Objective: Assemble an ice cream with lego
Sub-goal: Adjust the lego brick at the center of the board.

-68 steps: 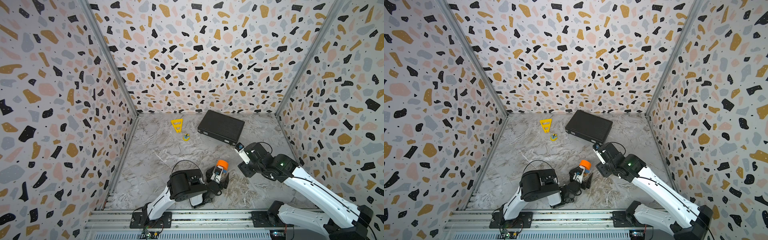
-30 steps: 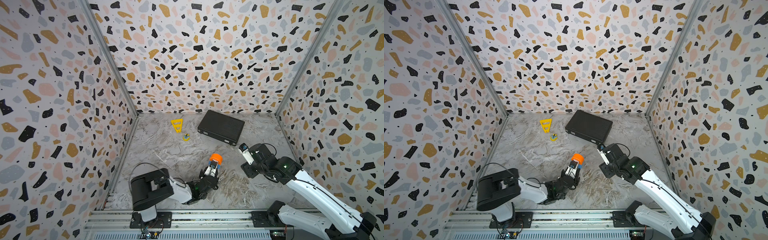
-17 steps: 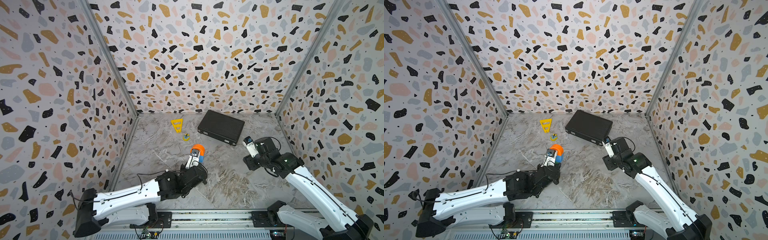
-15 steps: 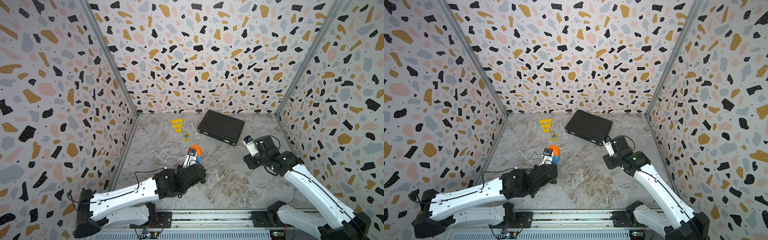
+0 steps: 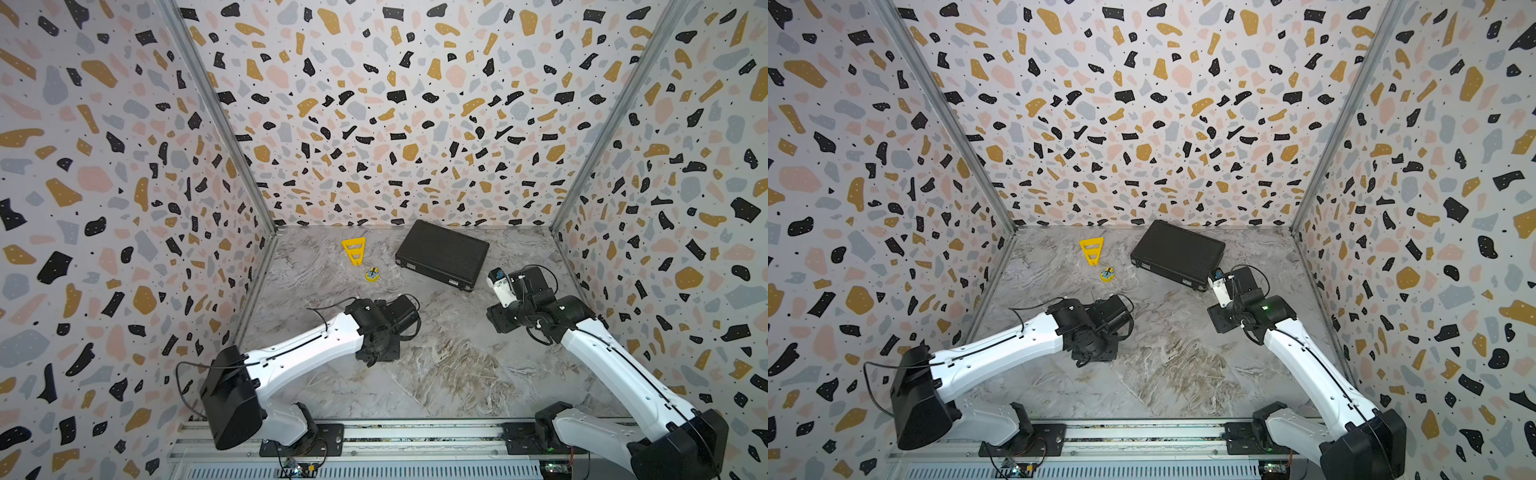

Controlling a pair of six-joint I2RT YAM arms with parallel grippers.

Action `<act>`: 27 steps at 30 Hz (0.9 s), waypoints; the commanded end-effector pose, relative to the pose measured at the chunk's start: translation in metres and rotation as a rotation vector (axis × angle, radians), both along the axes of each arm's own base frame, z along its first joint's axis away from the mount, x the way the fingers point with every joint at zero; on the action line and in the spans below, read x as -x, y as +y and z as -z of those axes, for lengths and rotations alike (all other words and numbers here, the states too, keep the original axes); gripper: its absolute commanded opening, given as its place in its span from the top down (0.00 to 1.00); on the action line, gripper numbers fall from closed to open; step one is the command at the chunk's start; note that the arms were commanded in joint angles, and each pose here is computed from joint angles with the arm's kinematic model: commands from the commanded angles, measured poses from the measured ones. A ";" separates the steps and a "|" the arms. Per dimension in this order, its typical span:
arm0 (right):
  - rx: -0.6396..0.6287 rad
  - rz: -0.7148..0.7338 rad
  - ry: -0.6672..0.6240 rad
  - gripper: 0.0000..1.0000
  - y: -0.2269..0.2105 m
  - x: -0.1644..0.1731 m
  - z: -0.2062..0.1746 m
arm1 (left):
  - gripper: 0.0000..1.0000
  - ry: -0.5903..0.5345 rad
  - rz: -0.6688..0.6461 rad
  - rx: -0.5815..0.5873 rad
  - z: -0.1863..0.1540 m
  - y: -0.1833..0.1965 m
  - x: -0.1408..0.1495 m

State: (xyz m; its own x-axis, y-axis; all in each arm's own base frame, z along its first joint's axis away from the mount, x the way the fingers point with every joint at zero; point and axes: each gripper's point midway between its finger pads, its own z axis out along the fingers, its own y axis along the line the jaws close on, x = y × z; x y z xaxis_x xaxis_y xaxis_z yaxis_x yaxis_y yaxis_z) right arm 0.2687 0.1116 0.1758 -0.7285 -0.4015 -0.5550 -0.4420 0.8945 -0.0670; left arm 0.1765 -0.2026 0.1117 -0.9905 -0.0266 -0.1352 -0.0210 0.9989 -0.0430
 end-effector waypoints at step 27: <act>-0.039 -0.016 0.026 0.35 0.004 0.003 0.009 | 0.66 0.205 -0.030 0.036 0.111 -0.052 -0.037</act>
